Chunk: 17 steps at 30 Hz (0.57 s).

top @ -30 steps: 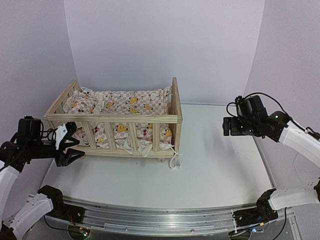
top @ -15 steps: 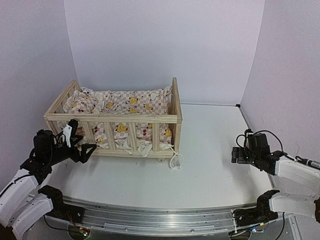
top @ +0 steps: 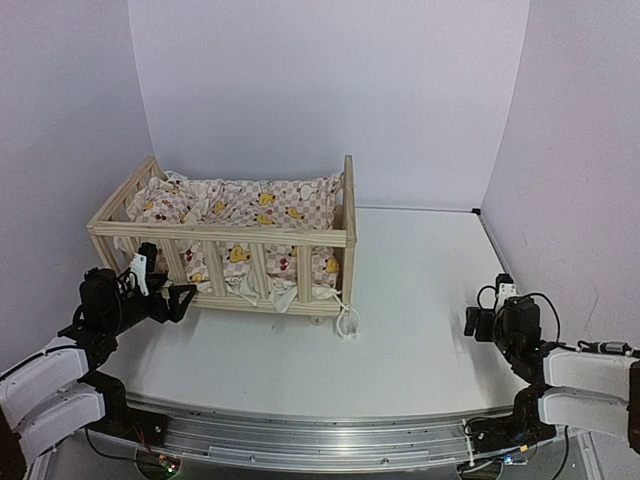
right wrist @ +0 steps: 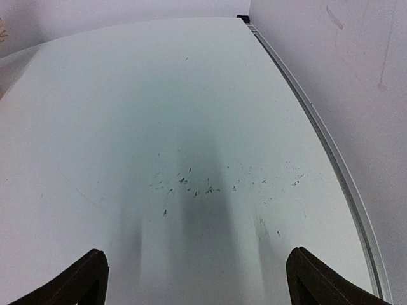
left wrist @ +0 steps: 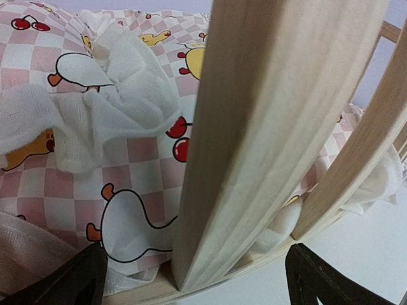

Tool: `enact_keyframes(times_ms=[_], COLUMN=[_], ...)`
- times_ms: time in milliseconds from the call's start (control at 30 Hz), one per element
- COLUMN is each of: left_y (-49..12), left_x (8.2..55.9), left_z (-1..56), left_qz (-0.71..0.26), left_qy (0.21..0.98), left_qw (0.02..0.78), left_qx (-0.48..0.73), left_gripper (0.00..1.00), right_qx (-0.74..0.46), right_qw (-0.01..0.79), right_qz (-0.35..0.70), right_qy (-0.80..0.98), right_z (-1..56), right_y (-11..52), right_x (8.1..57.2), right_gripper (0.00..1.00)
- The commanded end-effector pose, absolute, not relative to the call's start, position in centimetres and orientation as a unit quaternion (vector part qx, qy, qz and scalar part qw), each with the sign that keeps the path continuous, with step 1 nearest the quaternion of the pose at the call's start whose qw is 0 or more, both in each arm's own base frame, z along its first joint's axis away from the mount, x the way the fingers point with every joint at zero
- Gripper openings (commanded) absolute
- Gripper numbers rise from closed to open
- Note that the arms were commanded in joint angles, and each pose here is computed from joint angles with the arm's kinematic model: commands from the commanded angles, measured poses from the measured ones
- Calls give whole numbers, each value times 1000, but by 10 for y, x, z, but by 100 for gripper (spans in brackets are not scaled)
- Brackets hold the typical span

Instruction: Set up the pet bed

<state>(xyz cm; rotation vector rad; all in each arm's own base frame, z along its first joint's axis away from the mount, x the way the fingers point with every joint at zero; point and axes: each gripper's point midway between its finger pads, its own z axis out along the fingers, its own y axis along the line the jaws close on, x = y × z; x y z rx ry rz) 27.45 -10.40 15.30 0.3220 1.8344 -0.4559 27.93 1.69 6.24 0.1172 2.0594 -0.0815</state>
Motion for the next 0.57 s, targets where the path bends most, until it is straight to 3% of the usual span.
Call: enact_keyframes(times_ms=[0,533], left_y=[-64,-35], left_x=[285,282], left_z=[153,138], left_qz=[-102,-78], left_qy=[793,796], left_qw=[597,600], left_qx=[68,-21], left_gripper=[100,97], right_qx=[42,62], right_qw=[539,556], right_qz=[-22,-21], right_qy=[841,829], right_z=[72,69], right_y=[21,13], right_x=[288,281], right_gripper=[98,98])
